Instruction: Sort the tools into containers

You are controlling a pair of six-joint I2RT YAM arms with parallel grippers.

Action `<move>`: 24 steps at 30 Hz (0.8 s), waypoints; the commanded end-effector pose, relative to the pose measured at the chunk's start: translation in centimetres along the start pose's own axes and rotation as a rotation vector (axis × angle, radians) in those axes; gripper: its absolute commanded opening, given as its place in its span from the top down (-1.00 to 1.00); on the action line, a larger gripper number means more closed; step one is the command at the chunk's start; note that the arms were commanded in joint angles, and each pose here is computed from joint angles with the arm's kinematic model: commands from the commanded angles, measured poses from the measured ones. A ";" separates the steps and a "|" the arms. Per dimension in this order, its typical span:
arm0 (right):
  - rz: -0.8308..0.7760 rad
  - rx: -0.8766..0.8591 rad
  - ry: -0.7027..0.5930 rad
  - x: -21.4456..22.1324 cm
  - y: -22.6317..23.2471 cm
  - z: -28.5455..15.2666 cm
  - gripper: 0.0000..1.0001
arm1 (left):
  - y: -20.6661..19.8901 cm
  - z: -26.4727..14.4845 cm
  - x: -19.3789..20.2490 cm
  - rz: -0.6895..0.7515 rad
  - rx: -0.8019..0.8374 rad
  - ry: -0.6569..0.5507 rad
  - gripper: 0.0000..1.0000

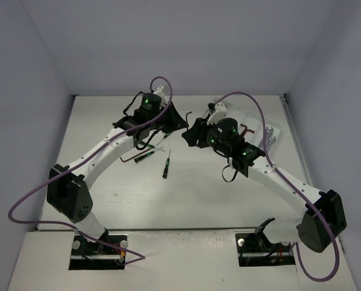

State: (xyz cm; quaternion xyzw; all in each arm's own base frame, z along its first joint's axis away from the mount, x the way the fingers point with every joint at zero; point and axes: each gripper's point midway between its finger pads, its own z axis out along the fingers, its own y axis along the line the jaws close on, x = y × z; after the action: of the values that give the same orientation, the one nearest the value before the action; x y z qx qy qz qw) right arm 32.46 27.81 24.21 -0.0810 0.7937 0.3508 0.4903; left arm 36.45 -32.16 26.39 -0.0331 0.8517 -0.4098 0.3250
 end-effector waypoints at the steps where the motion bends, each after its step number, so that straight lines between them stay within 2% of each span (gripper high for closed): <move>1: -0.022 -0.027 -0.109 -3.2 1.4 0.3 0.16 | -4.5 -2.5 -2.5 0.029 0.126 -0.099 1.00; 4: -0.026 -0.014 -0.106 -2.9 1.1 0.5 0.24 | -4.7 -2.6 -2.1 0.036 0.127 -0.095 1.00; 15: -0.022 0.027 -0.108 -2.5 0.2 0.6 0.96 | -5.1 -2.7 -1.2 0.049 0.130 -0.082 1.00; 24: -0.022 0.080 -0.125 -2.3 -1.0 0.0 1.00 | -5.1 -3.1 -1.3 0.061 0.121 -0.090 0.97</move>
State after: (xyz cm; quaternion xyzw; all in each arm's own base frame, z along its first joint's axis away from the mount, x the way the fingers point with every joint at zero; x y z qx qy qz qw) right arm 33.43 26.99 23.12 -0.0631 0.8026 0.3164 0.5018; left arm 35.74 -32.76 26.70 -0.0281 0.8503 -0.4082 0.3310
